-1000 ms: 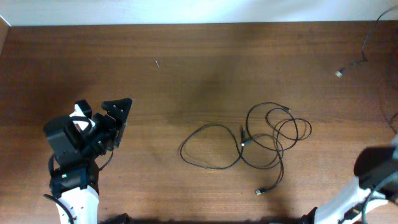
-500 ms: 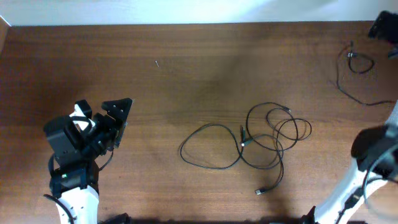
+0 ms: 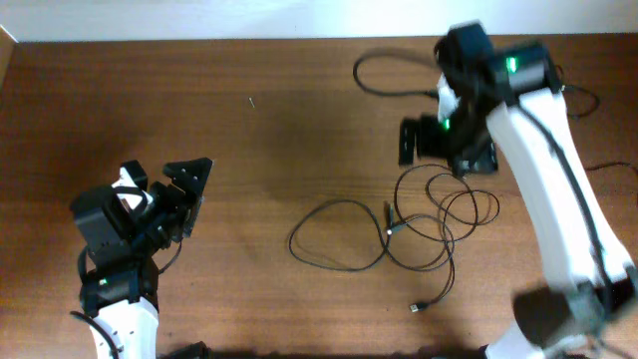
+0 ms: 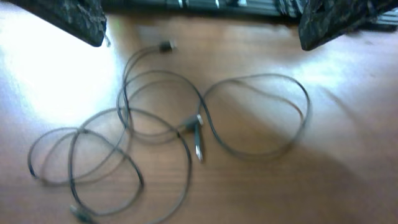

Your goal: Untangle cables

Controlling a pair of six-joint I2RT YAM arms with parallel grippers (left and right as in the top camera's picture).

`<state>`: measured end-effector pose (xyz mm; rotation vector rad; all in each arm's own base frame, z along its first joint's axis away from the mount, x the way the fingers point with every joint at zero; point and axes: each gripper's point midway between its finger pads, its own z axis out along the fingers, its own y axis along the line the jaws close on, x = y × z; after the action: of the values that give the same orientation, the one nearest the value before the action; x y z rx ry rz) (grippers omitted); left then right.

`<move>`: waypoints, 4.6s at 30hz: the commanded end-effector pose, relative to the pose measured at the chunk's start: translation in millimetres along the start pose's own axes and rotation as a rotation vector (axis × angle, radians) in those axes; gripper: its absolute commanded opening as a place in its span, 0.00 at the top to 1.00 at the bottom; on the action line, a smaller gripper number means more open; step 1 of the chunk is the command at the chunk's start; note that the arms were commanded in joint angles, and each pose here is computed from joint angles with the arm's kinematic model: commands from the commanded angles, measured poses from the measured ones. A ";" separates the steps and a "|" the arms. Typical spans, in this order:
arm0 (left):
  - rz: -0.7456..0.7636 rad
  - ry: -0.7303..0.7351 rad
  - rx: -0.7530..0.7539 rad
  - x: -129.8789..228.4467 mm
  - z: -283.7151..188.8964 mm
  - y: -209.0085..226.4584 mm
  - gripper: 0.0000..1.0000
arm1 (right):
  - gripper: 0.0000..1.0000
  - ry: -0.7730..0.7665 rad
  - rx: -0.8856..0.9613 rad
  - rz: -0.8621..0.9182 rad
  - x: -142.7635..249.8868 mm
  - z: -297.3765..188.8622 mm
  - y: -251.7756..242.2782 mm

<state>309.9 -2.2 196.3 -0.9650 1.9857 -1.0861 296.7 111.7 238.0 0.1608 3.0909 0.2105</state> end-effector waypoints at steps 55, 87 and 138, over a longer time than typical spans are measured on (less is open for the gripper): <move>0.011 0.003 -0.001 0.3 -0.1 1.1 0.01 | 0.96 0.001 -0.024 -0.045 54.7 252.1 53.8; 0.011 0.002 -0.001 0.2 -0.1 1.0 0.01 | 0.96 -1.209 0.205 -0.338 -311.9 -86.5 -26.3; 0.011 0.002 -0.001 0.2 -0.1 1.0 0.01 | 0.96 -0.049 0.411 0.696 8.3 204.7 -316.2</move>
<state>309.7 -2.3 193.7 -0.9708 1.9932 -1.0858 292.4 -129.1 -1.4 0.9809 2.8885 -0.3650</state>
